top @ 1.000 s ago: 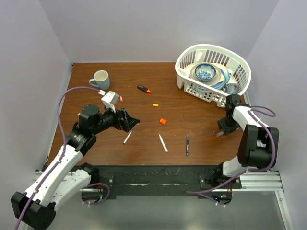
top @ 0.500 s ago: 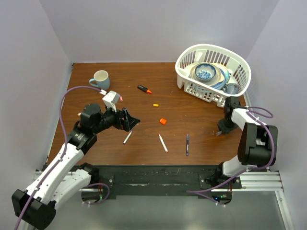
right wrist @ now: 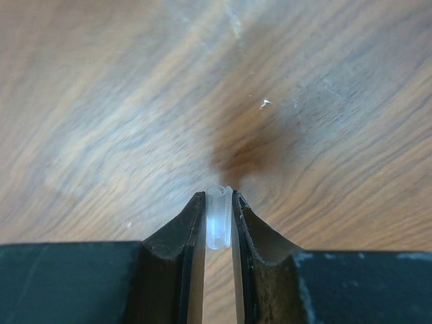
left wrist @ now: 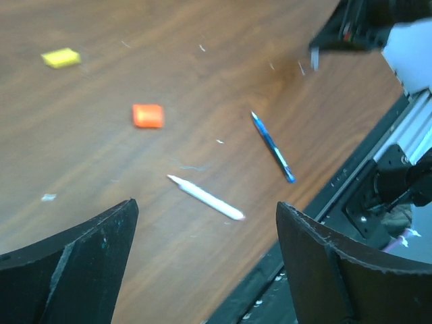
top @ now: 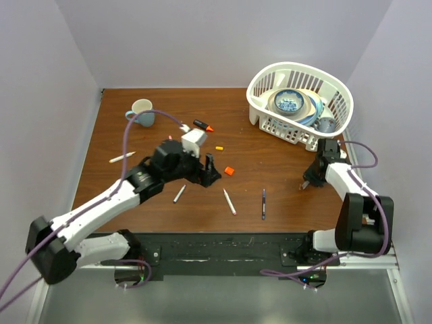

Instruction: Insert the pens into the pen caps

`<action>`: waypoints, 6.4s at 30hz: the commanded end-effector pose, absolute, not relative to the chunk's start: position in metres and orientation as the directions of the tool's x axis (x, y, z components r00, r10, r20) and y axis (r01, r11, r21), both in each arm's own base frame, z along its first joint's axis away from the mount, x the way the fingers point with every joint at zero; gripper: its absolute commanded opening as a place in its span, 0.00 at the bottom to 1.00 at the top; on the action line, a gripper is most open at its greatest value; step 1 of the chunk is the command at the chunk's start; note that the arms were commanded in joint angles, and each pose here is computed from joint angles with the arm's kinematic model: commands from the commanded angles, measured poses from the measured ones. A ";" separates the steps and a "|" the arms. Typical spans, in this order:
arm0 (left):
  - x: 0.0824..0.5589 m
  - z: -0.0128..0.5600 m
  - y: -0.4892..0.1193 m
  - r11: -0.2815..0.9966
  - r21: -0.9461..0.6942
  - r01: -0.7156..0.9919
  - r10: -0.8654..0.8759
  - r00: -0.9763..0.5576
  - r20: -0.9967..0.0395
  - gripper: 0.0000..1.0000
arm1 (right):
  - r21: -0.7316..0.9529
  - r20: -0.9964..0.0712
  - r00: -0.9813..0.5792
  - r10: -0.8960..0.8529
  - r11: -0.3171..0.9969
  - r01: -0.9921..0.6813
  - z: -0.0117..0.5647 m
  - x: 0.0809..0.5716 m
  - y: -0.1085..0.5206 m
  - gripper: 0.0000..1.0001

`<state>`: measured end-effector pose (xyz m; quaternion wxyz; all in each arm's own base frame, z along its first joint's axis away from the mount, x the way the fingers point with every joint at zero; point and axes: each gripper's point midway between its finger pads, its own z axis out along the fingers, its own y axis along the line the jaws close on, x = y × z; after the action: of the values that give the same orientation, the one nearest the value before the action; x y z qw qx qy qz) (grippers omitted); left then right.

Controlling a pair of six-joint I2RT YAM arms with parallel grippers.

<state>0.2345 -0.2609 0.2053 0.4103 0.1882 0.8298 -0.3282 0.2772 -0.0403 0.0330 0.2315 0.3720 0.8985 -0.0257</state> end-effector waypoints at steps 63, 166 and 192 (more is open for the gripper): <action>0.197 0.008 -0.373 0.886 0.158 0.435 0.459 -0.779 -0.427 0.37 | 0.383 -0.700 -0.387 0.600 0.773 0.506 0.197 0.267 -0.029 0.00; 0.165 0.248 -0.337 0.099 -0.733 0.673 -0.280 -0.688 -0.670 0.00 | 0.828 -0.552 -0.587 0.592 0.475 -0.299 0.279 0.240 0.224 0.00; 0.169 0.244 -0.343 0.100 -0.742 0.663 -0.268 -0.700 -0.661 0.00 | 0.830 -0.551 -0.578 0.602 0.467 -0.305 0.283 0.240 0.223 0.00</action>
<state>0.1643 -0.3404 0.2183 0.3342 0.1463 0.6798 -0.6362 0.2370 0.2233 0.2652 0.4289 0.1035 0.7468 0.4976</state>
